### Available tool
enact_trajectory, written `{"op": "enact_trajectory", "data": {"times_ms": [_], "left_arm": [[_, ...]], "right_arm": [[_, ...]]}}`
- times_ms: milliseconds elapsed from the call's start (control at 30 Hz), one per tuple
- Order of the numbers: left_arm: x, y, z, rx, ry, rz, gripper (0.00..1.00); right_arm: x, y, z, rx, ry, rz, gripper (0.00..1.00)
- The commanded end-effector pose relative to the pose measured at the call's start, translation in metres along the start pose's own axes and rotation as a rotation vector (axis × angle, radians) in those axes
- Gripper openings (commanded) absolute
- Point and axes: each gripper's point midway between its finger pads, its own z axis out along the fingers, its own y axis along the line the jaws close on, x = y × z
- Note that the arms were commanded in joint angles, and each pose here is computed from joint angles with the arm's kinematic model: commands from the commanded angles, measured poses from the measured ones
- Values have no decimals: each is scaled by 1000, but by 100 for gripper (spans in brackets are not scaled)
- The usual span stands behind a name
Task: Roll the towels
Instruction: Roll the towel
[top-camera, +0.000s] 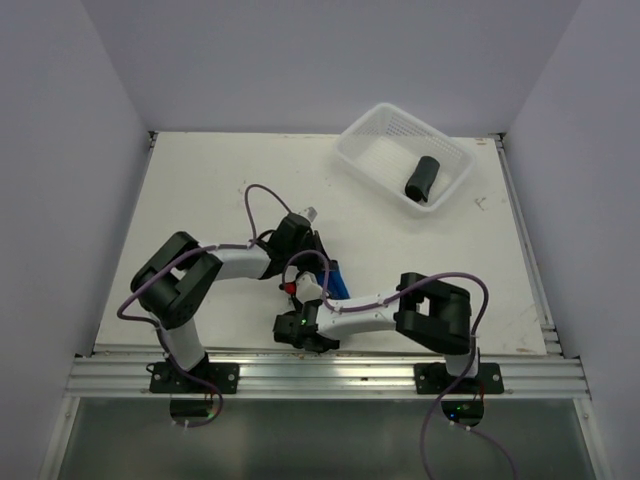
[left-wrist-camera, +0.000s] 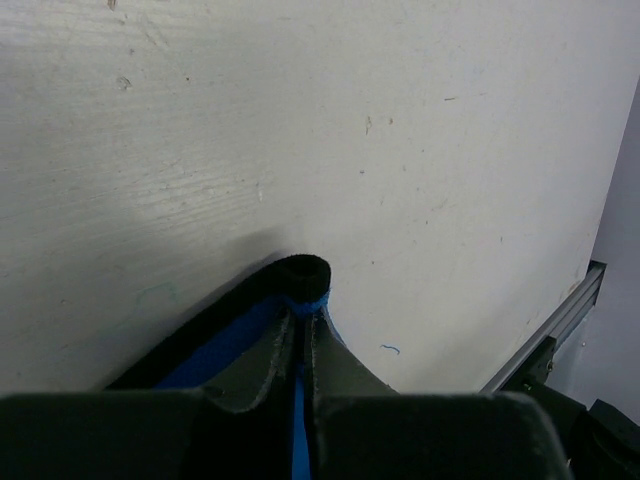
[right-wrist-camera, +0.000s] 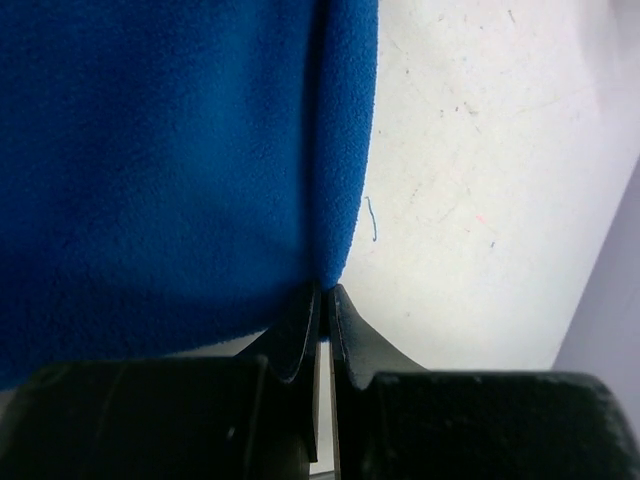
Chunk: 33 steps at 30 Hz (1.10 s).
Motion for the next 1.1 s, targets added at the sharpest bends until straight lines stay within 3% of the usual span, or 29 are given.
{"op": "enact_trajectory", "data": {"times_ms": [0,433,667,800,900,1067], "left_arm": [[-41,-10,-9,28,-152,27,0],[-1,71,-6,-196,-105,30,0],[8,89,-4,-249,-87,48,0],[13,99,-6,-281,-76,53,0],[20,106,-6,-287,-70,48,0],[24,111,-7,-282,-81,41,0]], "right_arm": [[20,-13,-7,79,66,-146,0],[23,32,-14,8,37,-269,3],[28,40,-17,23,35,-341,0],[30,42,-19,39,31,-368,24],[24,41,-26,10,-1,-305,36],[0,32,-46,-80,-107,-134,46]]}}
